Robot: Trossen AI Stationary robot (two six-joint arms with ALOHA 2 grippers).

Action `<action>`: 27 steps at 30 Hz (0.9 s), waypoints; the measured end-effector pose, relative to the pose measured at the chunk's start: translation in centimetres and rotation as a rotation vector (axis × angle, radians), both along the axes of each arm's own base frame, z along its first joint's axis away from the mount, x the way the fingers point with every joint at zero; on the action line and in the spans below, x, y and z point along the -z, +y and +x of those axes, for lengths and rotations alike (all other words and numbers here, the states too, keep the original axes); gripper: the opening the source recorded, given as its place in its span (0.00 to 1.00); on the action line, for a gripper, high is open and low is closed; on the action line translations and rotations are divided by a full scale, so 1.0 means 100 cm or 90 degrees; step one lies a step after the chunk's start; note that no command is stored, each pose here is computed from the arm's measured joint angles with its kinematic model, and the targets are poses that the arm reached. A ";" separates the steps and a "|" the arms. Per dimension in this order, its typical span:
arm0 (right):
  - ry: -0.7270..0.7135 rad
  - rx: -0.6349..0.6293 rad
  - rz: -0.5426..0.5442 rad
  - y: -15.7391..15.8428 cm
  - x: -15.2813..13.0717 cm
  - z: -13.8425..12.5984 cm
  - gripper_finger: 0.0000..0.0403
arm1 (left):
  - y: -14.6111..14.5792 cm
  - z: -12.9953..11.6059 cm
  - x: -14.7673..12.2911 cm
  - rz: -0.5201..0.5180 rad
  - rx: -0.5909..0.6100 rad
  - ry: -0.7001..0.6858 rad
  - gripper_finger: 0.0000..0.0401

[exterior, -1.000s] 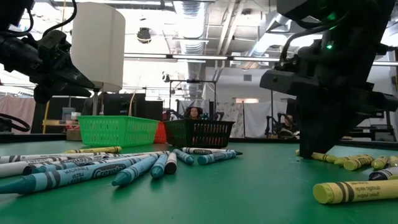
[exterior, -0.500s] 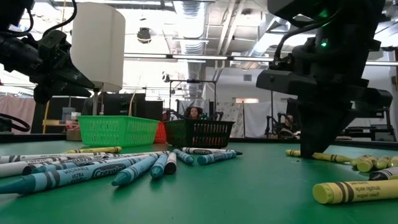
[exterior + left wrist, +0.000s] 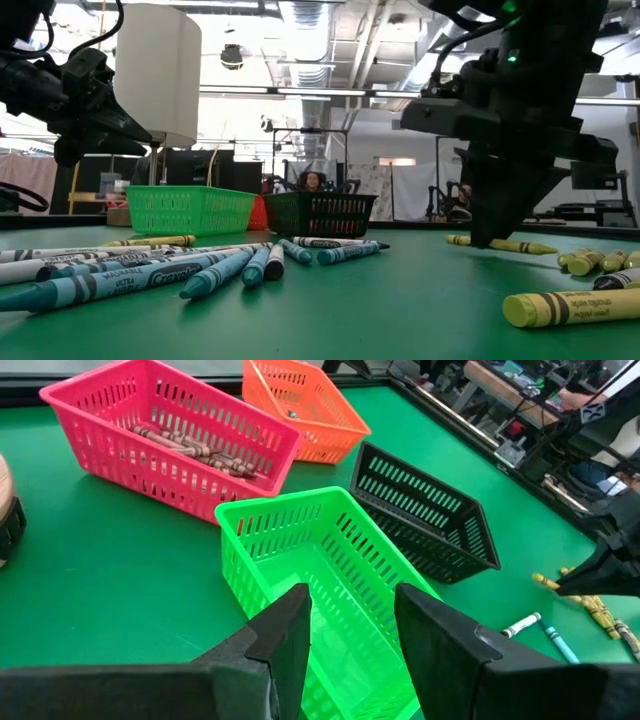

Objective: Sort crayons
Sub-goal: Put the yellow crayon into the green bin

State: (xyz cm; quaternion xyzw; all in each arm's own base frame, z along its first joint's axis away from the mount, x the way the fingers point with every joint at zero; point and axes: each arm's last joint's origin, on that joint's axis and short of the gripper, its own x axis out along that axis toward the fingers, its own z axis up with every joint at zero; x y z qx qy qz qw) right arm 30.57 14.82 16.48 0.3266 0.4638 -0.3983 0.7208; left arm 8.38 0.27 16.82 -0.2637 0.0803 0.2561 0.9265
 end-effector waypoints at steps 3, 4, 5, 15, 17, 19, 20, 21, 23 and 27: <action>0.002 -0.001 -0.004 0.000 0.000 0.000 0.00 | 0.000 0.000 0.000 0.000 0.000 0.000 0.34; 0.002 -0.001 -0.004 0.000 0.000 0.000 0.00 | 0.000 0.000 0.000 0.000 0.000 0.000 0.34; 0.001 -0.001 -0.004 0.000 0.000 0.000 0.00 | 0.000 0.000 0.000 0.000 0.000 0.000 0.34; 0.002 -0.009 -0.008 -0.001 -0.001 0.000 0.00 | 0.000 0.000 0.000 -0.001 -0.001 -0.001 0.34; 0.002 -0.010 -0.008 -0.001 -0.001 0.000 0.00 | 0.000 0.000 0.000 -0.001 -0.001 -0.001 0.34; 0.003 -0.011 -0.008 -0.001 -0.001 0.000 0.00 | 0.000 0.000 0.000 -0.001 0.000 0.000 0.34; 0.004 -0.012 -0.009 -0.001 -0.001 0.000 0.00 | 0.000 0.000 0.000 -0.001 0.000 -0.001 0.34; 0.003 -0.015 -0.009 0.000 -0.003 0.001 0.00 | 0.000 0.000 0.000 -0.001 -0.001 -0.001 0.34; -0.003 -0.024 -0.007 -0.001 -0.007 0.004 0.00 | 0.000 0.000 0.000 -0.001 -0.001 -0.001 0.34; -0.014 -0.049 -0.018 -0.003 -0.018 0.012 0.00 | 0.000 0.000 0.000 0.000 -0.004 -0.001 0.34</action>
